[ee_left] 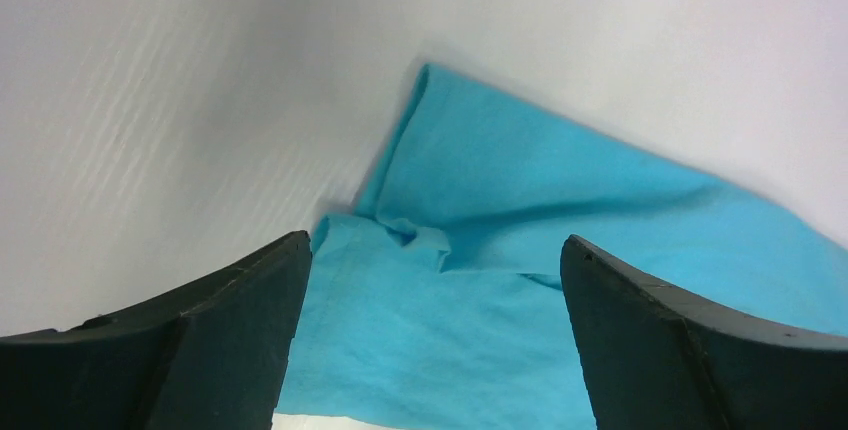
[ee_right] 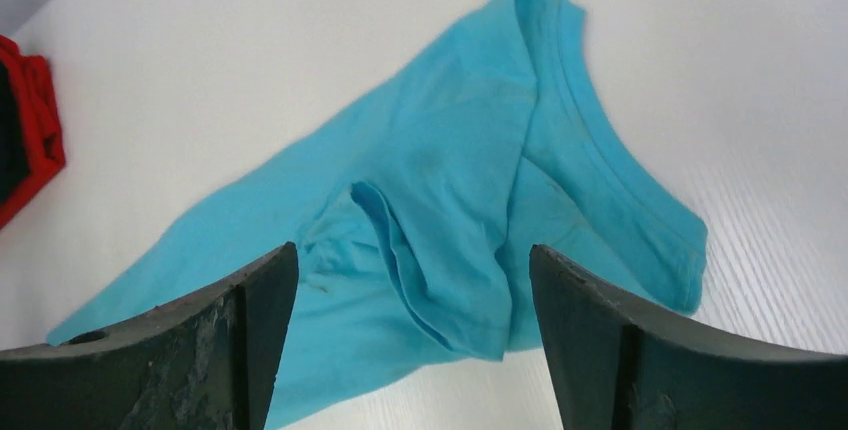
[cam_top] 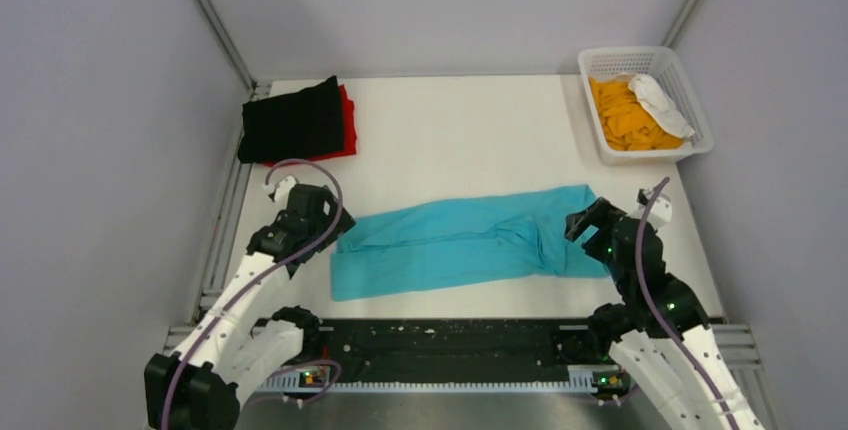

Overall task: Fold and stack the t-shirts
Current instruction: Fold the other side of the tshirt into a rectangle

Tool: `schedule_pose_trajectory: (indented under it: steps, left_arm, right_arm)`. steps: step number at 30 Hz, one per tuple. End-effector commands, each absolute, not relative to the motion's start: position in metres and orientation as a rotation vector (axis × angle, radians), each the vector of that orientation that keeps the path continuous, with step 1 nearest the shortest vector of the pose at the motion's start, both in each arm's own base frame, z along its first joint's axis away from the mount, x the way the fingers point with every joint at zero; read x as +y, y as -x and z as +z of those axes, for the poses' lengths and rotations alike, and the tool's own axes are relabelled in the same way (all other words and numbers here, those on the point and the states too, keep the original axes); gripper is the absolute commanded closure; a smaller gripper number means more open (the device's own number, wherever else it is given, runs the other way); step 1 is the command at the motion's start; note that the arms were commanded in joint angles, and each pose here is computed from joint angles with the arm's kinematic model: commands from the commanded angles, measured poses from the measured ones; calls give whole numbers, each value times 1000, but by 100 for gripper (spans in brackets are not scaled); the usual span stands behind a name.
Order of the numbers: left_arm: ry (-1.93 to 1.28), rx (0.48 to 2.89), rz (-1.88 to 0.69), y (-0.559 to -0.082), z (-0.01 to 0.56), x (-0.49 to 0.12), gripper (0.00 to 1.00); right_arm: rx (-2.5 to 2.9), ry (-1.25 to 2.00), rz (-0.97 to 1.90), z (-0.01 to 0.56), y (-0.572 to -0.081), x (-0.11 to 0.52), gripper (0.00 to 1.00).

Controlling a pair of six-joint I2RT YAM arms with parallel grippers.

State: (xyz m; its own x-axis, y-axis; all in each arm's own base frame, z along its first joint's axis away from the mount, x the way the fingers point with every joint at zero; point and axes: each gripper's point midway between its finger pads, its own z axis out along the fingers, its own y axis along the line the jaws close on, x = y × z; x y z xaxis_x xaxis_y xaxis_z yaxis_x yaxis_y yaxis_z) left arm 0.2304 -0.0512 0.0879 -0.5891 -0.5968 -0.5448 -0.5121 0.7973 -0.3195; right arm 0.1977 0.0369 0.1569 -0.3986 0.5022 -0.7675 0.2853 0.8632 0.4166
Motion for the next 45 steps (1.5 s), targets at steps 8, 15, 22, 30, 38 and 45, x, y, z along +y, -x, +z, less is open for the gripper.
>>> schedule_pose_trajectory:
  steps: [8,15,22,30,38,45]
  left_arm:
    - [479,2314,-735,-288,132,-152,1]
    - [481,2526,-647,-282,65,-162,1]
    - [617,2584,-345,-264,29,-121,1]
    - [676,2527,-245,-269,37,-105,1]
    - [681,2496,-213,-275,47,-100,1]
    - [677,2497,-211,-276,48,-101,1]
  right_arm:
    - [2041,-159,536,160,-265,125,8]
    - [2250,-36,466,97,-293,145,9]
    - [2360,205,630,69,-255,180,13]
    - [2446,466,658,72,-173,202,15]
    - [2298,1,333,97,-205,143,8]
    - [2214,-403,129,109,-233,81,1]
